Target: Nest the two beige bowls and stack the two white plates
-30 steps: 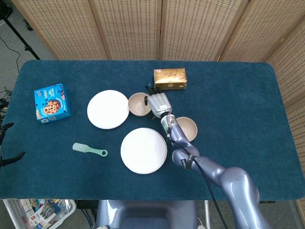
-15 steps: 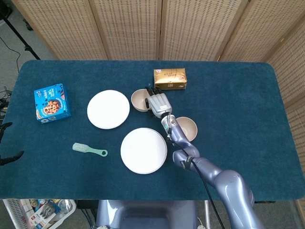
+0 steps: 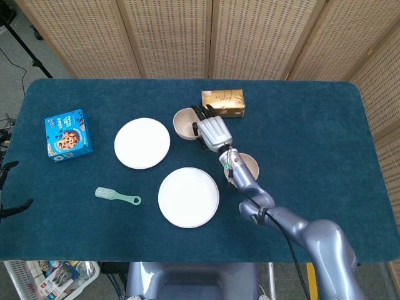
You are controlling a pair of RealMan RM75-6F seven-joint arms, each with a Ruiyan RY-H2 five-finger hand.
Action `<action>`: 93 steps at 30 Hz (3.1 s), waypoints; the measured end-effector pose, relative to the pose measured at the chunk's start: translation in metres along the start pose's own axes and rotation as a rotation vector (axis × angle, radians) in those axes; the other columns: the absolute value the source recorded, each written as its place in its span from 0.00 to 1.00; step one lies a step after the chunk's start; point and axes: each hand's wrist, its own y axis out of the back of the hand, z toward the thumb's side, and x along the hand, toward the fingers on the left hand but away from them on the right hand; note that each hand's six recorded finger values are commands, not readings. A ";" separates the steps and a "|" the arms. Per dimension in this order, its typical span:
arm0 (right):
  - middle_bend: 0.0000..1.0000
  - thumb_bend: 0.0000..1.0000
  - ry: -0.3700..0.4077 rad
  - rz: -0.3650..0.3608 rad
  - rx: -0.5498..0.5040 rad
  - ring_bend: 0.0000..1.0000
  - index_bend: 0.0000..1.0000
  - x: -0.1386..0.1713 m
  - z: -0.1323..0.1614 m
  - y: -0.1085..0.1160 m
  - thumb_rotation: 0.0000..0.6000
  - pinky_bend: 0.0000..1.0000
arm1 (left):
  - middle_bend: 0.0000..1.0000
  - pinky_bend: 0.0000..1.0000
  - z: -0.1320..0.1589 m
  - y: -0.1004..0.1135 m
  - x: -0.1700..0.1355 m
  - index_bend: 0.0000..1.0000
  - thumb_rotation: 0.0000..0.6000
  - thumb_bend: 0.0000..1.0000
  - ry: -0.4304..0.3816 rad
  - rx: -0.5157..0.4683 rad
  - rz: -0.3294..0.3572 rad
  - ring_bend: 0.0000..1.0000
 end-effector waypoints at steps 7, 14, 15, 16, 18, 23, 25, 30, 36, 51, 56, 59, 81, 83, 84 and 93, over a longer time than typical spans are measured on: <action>0.06 0.53 0.037 -0.077 0.041 0.00 0.66 0.045 -0.018 0.038 1.00 0.00 | 0.00 0.00 0.005 0.000 -0.003 0.20 1.00 0.02 -0.020 -0.008 -0.004 0.00; 0.06 0.54 -0.014 -0.134 0.148 0.00 0.66 0.120 -0.067 0.068 1.00 0.00 | 0.00 0.00 0.009 0.002 -0.006 0.20 1.00 0.02 -0.035 -0.014 -0.002 0.00; 0.05 0.54 -0.023 -0.133 0.160 0.00 0.66 0.129 -0.072 0.069 1.00 0.00 | 0.00 0.00 0.009 0.002 -0.006 0.20 1.00 0.02 -0.037 -0.015 -0.002 0.00; 0.06 0.54 -0.032 -0.127 0.175 0.00 0.66 0.141 -0.079 0.068 1.00 0.00 | 0.00 0.00 0.010 0.001 -0.007 0.20 1.00 0.02 -0.039 -0.015 -0.003 0.00; 0.05 0.54 -0.042 -0.115 0.191 0.00 0.66 0.155 -0.086 0.066 1.00 0.00 | 0.00 0.00 0.011 0.001 -0.007 0.20 1.00 0.02 -0.043 -0.014 -0.005 0.00; 0.06 0.54 -0.041 -0.076 0.195 0.00 0.66 0.178 -0.091 0.054 1.00 0.00 | 0.00 0.00 0.015 0.000 -0.008 0.20 1.00 0.02 -0.051 -0.017 -0.007 0.00; 0.06 0.54 -0.028 -0.063 0.187 0.00 0.66 0.182 -0.086 0.050 1.00 0.00 | 0.00 0.00 0.018 -0.001 -0.008 0.20 1.00 0.02 -0.060 -0.019 -0.007 0.00; 0.06 0.54 -0.017 -0.042 0.191 0.00 0.66 0.186 -0.077 0.041 1.00 0.00 | 0.00 0.00 0.020 -0.002 -0.008 0.20 1.00 0.02 -0.066 -0.020 -0.012 0.00; 0.06 0.54 -0.032 0.003 0.197 0.00 0.66 0.190 -0.077 0.024 1.00 0.00 | 0.00 0.00 0.019 -0.002 -0.009 0.20 1.00 0.02 -0.064 -0.018 -0.016 0.00; 0.06 0.54 -0.023 0.060 0.199 0.00 0.66 0.198 -0.067 0.004 1.00 0.00 | 0.00 0.00 0.017 -0.001 -0.011 0.20 1.00 0.02 -0.060 -0.021 -0.013 0.00; 0.06 0.54 -0.021 0.070 0.189 0.00 0.66 0.195 -0.063 -0.002 1.00 0.00 | 0.00 0.00 0.017 -0.001 -0.011 0.20 1.00 0.02 -0.060 -0.023 -0.014 0.00; 0.06 0.54 -0.021 0.074 0.198 0.00 0.66 0.193 -0.063 -0.006 1.00 0.00 | 0.00 0.00 0.017 0.000 -0.011 0.20 1.00 0.02 -0.059 -0.026 -0.014 0.00; 0.00 0.54 -0.014 0.142 0.205 0.00 0.11 0.200 -0.065 -0.016 1.00 0.00 | 0.00 0.00 0.016 -0.002 -0.011 0.20 1.00 0.02 -0.056 -0.025 -0.020 0.00; 0.00 0.54 -0.009 0.137 0.200 0.00 0.10 0.202 -0.063 -0.014 1.00 0.00 | 0.00 0.00 0.016 -0.002 -0.011 0.20 1.00 0.02 -0.056 -0.025 -0.021 0.00; 0.00 0.54 -0.006 0.133 0.197 0.00 0.09 0.203 -0.062 -0.013 1.00 0.00 | 0.00 0.00 0.016 -0.002 -0.011 0.20 1.00 0.02 -0.055 -0.024 -0.022 0.00; 0.00 0.54 0.029 0.106 0.176 0.00 0.08 0.217 -0.054 -0.001 1.00 0.00 | 0.00 0.00 0.018 -0.006 -0.012 0.20 1.00 0.02 -0.061 -0.021 -0.034 0.00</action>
